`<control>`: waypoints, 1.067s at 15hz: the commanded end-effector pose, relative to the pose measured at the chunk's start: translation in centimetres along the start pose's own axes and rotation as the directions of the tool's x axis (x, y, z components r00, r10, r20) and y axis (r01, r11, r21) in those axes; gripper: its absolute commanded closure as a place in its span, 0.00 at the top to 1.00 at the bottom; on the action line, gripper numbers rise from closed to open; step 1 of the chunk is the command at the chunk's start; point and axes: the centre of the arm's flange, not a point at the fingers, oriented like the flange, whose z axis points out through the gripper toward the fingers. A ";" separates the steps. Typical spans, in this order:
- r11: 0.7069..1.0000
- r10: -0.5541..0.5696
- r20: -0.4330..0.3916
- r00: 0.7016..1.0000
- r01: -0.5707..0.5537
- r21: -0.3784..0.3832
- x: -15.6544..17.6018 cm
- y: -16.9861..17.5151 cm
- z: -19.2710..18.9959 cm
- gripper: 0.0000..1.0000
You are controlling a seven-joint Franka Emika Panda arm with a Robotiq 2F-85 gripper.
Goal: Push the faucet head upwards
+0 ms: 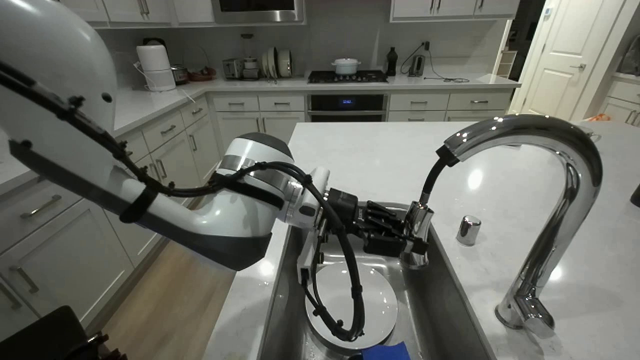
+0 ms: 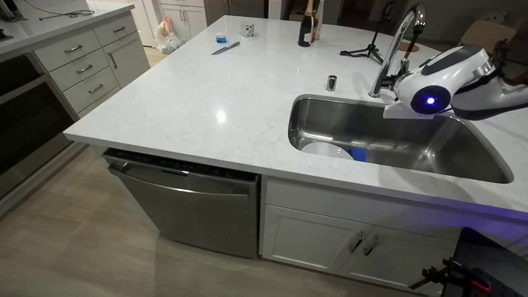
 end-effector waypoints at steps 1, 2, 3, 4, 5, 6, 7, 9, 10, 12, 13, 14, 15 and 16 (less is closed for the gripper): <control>1.000 0.016 0.043 0.999 -0.017 0.023 2.8 0.6 -1.4 0.20; 0.999 0.020 0.054 0.998 -0.022 0.026 3.3 0.8 -1.7 0.20; 0.999 0.020 0.062 0.998 -0.022 0.025 3.8 0.9 -1.9 0.20; 1.000 0.017 0.069 0.997 -0.018 0.023 4.3 1.0 -2.1 0.20; 1.000 0.011 0.077 0.997 -0.012 0.020 4.8 1.1 -2.3 0.20; 1.000 0.007 0.085 0.996 -0.008 0.017 5.3 1.2 -2.4 0.20; 1.000 -0.002 0.096 0.995 0.000 0.015 5.7 1.3 -2.6 0.20; 1.000 -0.014 0.124 0.992 0.012 0.012 6.5 1.5 -2.8 0.20; 1.000 -0.018 0.138 0.990 0.017 0.010 6.9 1.6 -2.9 0.20; 1.000 -0.025 0.163 0.986 0.026 0.000 7.7 1.7 -3.1 0.20; 1.000 -0.030 0.178 0.984 0.031 -0.004 8.0 1.7 -3.2 0.20; 0.999 -0.033 0.190 0.981 0.035 -0.008 8.4 1.7 -3.3 0.20; 0.999 -0.037 0.203 0.978 0.040 -0.009 8.7 1.6 -3.5 0.20; 0.999 -0.041 0.214 0.976 0.043 -0.006 9.1 1.4 -3.6 0.20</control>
